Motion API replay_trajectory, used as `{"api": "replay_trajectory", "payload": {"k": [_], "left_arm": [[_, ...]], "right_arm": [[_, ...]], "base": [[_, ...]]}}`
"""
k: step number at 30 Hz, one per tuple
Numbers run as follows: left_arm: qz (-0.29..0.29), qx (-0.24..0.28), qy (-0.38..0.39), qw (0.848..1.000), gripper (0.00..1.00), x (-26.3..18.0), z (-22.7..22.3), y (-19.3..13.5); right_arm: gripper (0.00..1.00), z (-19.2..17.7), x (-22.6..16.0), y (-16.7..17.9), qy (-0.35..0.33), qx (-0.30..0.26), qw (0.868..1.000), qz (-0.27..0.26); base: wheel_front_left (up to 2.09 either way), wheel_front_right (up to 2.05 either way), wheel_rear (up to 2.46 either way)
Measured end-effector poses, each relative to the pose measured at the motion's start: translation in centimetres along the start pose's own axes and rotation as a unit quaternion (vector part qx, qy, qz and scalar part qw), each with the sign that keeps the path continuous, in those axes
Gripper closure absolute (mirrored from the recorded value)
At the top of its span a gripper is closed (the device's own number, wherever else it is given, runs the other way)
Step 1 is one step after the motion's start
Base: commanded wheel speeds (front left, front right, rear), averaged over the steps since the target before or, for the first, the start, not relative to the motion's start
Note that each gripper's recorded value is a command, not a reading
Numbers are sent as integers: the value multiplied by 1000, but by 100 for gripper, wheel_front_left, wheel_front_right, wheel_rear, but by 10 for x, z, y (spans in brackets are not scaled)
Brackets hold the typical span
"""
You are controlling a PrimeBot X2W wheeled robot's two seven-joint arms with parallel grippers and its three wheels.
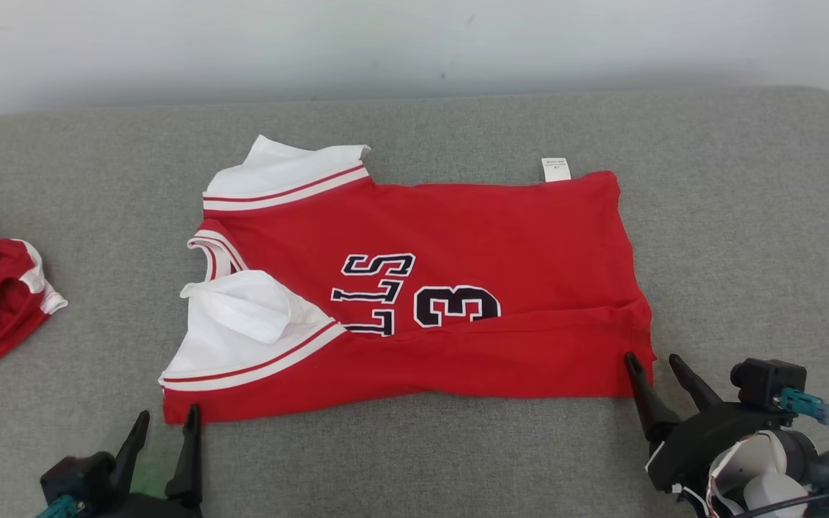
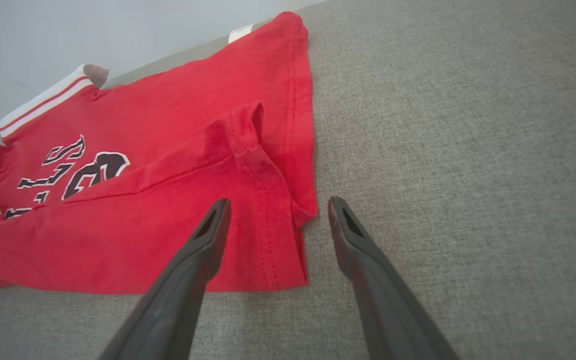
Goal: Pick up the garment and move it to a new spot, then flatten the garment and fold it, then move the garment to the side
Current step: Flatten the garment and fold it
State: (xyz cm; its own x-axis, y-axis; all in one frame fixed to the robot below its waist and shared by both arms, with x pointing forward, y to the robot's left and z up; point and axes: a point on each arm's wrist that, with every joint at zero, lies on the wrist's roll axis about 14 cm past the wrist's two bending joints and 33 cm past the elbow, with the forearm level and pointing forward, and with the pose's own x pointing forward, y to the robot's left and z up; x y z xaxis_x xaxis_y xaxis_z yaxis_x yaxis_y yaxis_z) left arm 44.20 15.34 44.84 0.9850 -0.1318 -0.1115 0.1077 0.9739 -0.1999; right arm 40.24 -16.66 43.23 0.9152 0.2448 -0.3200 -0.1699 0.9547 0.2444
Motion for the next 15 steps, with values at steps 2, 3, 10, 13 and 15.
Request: {"api": "replay_trajectory", "payload": {"k": [2,3,10,13,15], "left_arm": [[-3,-2,3,1000,0,4,-2,-1],[-4,-3,4,1000,0,6,-3,-3],[-7,-11,17,1000,67,14,-12,-4],[-8,-12,19,1000,100,15,-13,-4],[-9,-15,18,1000,100,16,-12,-5]], "right_arm": [[0,-4,3,-2,6,-13,1000,-2],[0,-5,4,-3,8,-15,1000,-4],[72,-18,11,-4,26,-8,1000,-8],[100,-19,13,-5,27,-8,1000,-9],[100,-18,13,-4,21,-6,1000,-9]], "base": [[0,0,0],[0,0,0],[0,0,0],[0,0,0],[0,0,0]]}}
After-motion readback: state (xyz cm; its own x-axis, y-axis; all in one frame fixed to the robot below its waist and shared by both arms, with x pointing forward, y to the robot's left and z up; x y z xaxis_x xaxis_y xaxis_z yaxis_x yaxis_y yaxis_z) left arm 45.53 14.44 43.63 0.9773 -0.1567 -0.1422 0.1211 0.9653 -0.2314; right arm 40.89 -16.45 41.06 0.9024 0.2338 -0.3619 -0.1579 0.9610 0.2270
